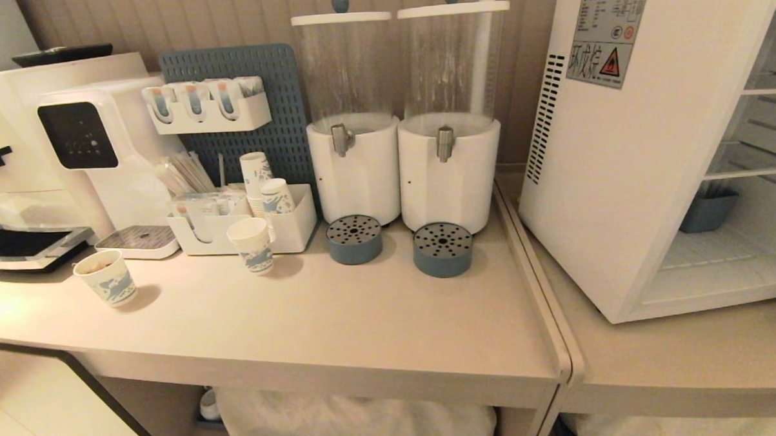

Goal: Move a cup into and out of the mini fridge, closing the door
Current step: Place the ceramic cup on the table

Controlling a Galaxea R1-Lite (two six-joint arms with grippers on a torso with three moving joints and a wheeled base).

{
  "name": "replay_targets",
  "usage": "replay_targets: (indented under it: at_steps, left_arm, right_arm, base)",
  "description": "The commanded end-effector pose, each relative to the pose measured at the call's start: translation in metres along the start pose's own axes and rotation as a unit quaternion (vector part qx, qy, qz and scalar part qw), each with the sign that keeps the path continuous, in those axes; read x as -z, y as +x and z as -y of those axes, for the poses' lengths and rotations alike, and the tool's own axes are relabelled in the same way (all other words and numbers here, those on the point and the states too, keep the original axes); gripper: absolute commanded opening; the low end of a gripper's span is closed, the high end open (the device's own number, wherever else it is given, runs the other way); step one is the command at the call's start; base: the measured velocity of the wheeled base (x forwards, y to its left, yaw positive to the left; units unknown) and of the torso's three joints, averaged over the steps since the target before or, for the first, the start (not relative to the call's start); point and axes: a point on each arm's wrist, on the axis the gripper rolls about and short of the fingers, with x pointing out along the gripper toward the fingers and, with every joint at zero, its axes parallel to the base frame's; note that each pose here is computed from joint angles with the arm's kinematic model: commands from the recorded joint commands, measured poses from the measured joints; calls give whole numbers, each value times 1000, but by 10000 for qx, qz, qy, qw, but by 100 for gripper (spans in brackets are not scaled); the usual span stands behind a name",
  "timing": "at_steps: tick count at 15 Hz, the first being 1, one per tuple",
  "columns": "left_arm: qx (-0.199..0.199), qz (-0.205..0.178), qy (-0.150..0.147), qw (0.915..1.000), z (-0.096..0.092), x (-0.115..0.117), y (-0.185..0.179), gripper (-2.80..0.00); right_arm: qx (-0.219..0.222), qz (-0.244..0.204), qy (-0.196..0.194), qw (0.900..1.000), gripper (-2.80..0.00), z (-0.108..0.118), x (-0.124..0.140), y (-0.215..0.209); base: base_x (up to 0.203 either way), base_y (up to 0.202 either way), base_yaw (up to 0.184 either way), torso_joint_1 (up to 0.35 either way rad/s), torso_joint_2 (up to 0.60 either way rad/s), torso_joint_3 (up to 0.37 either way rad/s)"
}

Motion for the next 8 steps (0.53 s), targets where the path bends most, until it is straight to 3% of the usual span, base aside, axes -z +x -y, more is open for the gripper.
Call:
replay_targets:
  at_steps: [1,3,6,8]
  left_arm:
    - [-1,-7,-9,10000,0,0,0,-280]
    - [-6,-7,-3,10000,0,0,0,-280]
    - [-6,-7,-7,10000,0,0,0,-280]
    - [-6,-7,-2,10000,0,0,0,-280]
  right_arm:
    - [142,29,-41,9999,-280,1,18,5]
    - [64,28,-17,10000,-280,0,22,6]
    - [-284,-808,-234,9961,-280,-1,34,3]
    - [-297,-793,-252,9961,-280,-1,34,3]
  base:
    - [0,0,0,0,0,0]
    - [0,0,0,0,0,0]
    - [0,0,0,0,0,0]
    - [0,0,0,0,0,0]
